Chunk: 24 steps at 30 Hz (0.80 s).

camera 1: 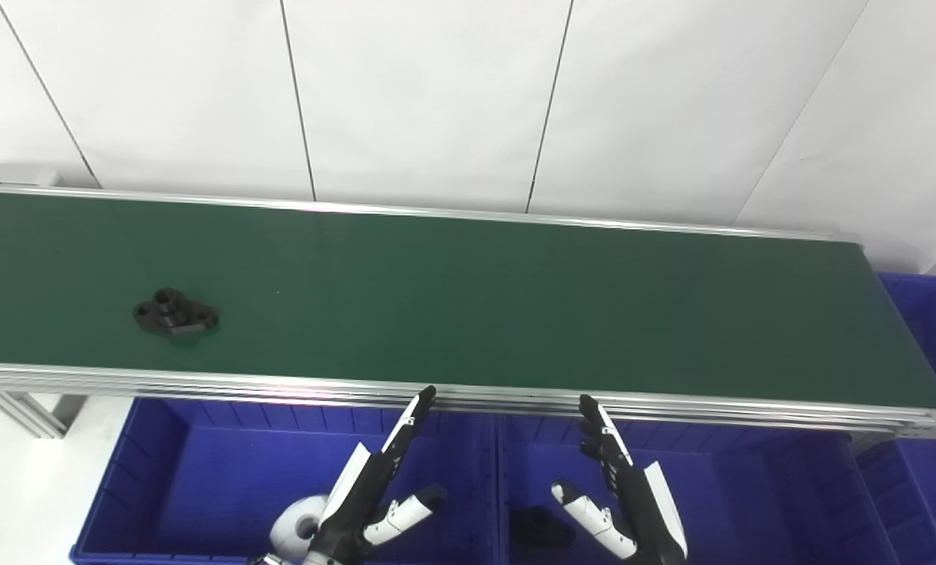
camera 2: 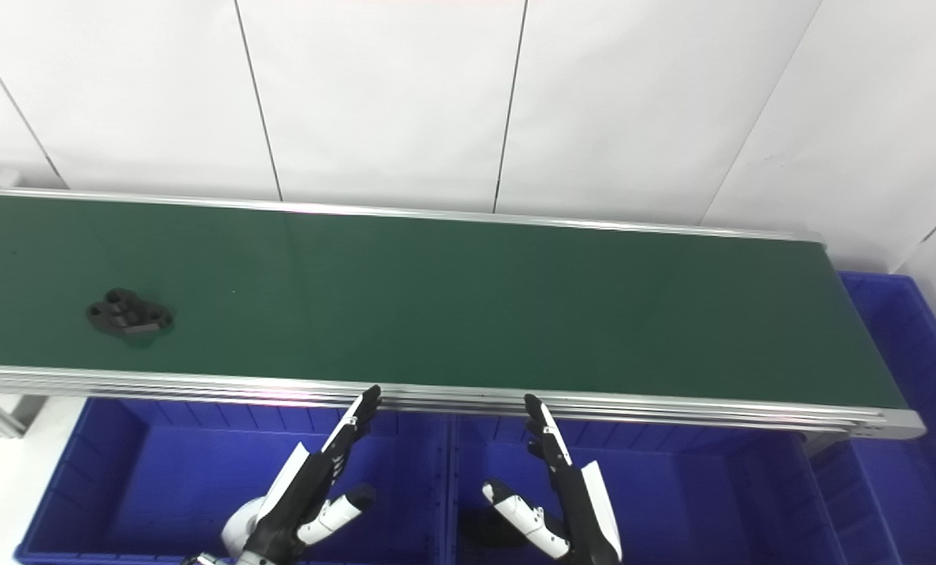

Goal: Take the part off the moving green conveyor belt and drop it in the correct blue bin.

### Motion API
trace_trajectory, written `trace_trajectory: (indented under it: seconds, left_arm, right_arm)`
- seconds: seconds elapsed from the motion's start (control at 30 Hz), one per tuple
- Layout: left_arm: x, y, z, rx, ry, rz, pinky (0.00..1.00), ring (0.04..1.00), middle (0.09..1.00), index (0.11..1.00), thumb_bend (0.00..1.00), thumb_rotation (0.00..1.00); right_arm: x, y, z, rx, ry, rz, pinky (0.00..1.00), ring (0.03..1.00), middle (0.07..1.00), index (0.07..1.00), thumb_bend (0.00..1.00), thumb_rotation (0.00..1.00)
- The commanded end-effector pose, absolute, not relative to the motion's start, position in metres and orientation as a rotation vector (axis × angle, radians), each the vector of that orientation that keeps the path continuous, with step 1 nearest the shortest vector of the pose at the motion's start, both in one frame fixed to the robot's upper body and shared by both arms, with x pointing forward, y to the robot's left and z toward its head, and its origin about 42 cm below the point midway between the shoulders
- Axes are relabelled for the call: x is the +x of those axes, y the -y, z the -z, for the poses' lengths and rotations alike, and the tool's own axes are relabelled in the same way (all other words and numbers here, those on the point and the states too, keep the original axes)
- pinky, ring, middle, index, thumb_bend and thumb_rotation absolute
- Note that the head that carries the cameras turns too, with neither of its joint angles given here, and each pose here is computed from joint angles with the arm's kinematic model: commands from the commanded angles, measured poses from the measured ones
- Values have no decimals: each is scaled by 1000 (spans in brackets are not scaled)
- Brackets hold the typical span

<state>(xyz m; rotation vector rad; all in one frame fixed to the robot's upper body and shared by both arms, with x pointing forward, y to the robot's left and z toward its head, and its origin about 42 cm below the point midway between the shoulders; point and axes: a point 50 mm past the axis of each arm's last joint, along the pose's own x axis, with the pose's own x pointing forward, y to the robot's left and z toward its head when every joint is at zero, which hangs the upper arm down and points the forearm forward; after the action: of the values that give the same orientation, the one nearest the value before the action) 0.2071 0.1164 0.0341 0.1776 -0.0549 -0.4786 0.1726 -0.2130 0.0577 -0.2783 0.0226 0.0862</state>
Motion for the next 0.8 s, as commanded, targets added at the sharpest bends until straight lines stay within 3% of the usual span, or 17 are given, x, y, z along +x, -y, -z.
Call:
trace_trajectory:
  seconds: [0.0,0.77]
  left_arm:
    - [214,-112,-45,161,111,470,1000,1000,1000,1000,714,986]
    - [214,-111,-38,165,103,470,1000,1000,1000,1000,683,983]
  right_arm:
    - [175,212,-64,-272,14,-88,906,951,971,982,812,763]
    - [175,213,-54,-287,9,-101,894,940,962,976,806,769]
